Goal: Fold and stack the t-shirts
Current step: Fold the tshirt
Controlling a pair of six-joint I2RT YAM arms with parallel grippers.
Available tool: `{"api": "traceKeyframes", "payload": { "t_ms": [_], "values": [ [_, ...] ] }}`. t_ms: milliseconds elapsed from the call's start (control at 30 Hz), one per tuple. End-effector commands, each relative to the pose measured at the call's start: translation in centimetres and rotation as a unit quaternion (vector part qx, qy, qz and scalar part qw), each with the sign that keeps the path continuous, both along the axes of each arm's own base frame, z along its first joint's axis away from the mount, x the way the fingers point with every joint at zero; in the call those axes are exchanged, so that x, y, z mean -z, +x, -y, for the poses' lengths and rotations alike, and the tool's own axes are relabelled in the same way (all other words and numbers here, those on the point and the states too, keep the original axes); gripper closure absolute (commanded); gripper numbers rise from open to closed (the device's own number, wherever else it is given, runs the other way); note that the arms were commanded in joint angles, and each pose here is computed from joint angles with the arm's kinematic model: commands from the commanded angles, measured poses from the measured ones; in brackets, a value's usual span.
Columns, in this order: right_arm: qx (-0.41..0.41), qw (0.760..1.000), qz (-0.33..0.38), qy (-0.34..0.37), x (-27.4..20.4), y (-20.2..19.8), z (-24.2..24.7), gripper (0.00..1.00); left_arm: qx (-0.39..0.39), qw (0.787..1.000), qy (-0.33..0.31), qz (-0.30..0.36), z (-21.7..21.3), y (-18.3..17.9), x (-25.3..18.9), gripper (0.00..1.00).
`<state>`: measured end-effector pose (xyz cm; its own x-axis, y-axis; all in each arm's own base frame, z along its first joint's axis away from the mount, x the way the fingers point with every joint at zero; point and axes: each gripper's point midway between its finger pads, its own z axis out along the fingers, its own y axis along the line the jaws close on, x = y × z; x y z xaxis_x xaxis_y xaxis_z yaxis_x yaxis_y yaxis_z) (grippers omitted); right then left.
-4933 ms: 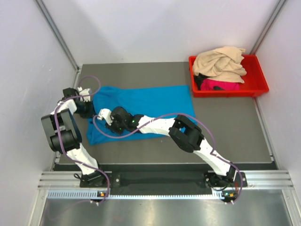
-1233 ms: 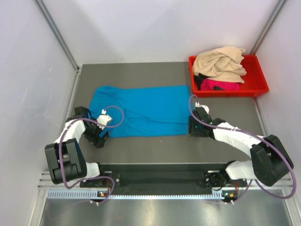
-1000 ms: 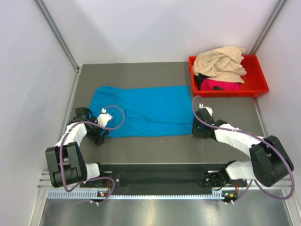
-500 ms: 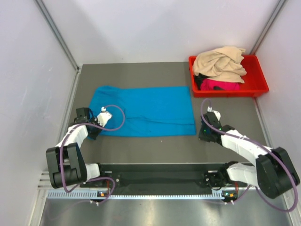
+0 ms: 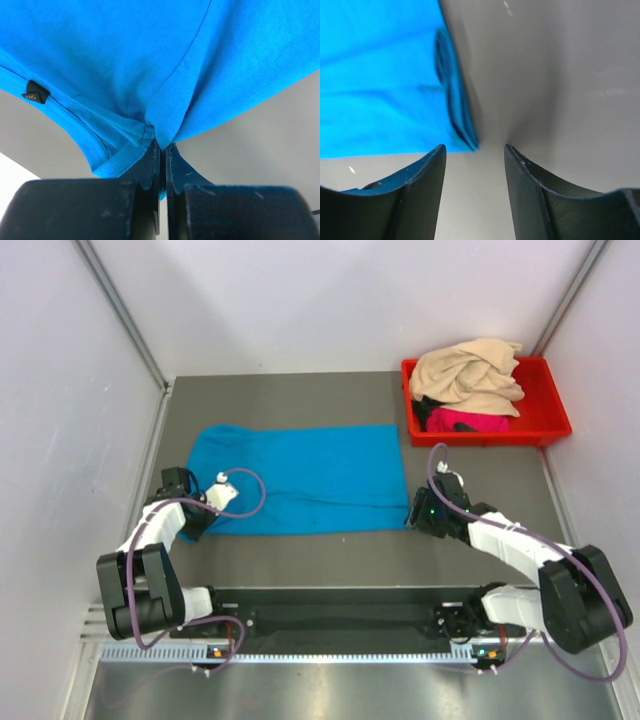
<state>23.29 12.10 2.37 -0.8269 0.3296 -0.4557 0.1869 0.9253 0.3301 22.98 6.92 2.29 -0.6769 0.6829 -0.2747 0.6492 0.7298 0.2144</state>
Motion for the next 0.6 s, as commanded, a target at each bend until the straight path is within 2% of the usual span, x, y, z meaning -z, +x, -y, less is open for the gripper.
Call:
{"api": "traceKeyframes", "payload": {
  "t_ms": [0, 100, 133, 200, 233, 333, 567],
  "values": [
    [0.021, 0.999, 0.021, 0.028, -0.3, 2.2, -1.0, 0.49, -0.002, 1.000, 0.013, 0.004, -0.7, 0.3, -0.9, 1.00],
    [0.009, 0.999, 0.009, 0.047, 0.4, 2.4, -2.1, 0.58, -0.003, 1.000, 0.015, 0.007, -0.7, 0.5, -1.1, 1.00],
    [0.001, 0.998, -0.001, 0.058, 0.7, 2.1, -2.6, 0.67, -0.005, 1.000, 0.016, 0.007, -0.8, 0.6, -1.2, 1.00],
    [-0.002, 0.997, -0.015, 0.070, 1.3, 1.4, -2.9, 0.75, -0.007, 1.000, 0.016, 0.007, -0.9, 0.7, -1.4, 1.00],
    [-0.007, 0.997, -0.020, 0.078, 1.3, 1.0, -3.2, 0.82, -0.005, 1.000, 0.016, 0.007, -0.8, 0.7, -1.5, 1.00],
    [0.005, 0.997, -0.025, 0.068, 1.3, -0.2, -2.2, 1.00, 0.000, 1.000, 0.007, -0.001, -0.5, 0.4, -1.6, 1.00],
    [0.051, 0.997, -0.043, 0.026, 0.6, -3.9, 2.2, 1.00, 0.057, 0.996, 0.031, -0.065, -0.8, -2.9, -1.1, 1.00]
  ]
}}
